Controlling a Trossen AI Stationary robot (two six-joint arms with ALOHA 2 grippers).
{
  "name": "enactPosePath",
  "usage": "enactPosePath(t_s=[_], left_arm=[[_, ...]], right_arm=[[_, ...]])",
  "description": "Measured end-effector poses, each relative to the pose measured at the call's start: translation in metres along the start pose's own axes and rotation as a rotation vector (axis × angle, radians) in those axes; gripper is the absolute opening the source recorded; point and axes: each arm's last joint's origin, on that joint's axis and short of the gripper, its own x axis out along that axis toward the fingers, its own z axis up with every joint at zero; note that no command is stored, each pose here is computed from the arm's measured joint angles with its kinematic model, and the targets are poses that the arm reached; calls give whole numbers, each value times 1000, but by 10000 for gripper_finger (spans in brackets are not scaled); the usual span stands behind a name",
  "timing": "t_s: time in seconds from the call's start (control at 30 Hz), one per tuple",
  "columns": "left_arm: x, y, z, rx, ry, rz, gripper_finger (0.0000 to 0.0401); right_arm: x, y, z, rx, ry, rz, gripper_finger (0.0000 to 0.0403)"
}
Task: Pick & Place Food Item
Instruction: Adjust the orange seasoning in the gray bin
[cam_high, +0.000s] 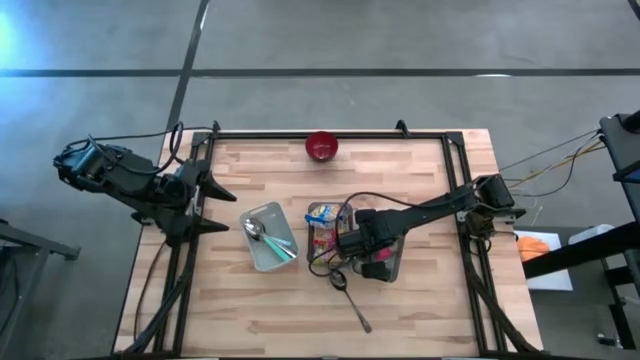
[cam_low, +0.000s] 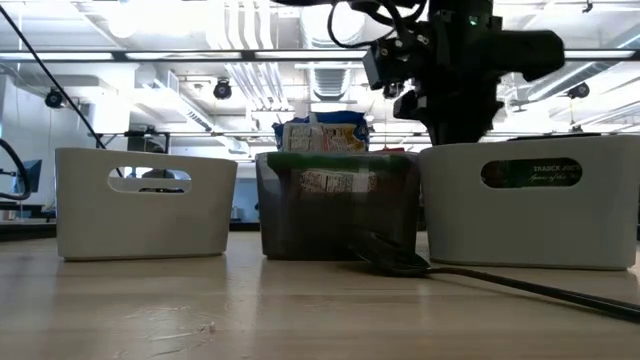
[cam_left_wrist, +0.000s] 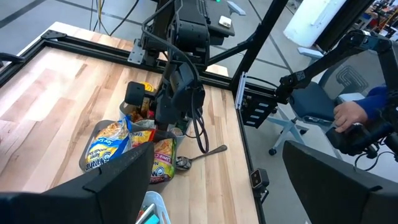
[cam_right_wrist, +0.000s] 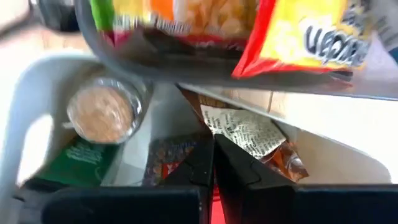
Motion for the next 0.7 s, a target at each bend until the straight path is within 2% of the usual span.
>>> enactPosePath(t_s=[0.33,0.7], left_arm=[[0,0,0,0,1,-3,361],[0,0,0,-1,2,-6,361]], right_arm=[[-24,-2,0,170,-52,16,8],[-37,-5,-4,381,-89,28,8]])
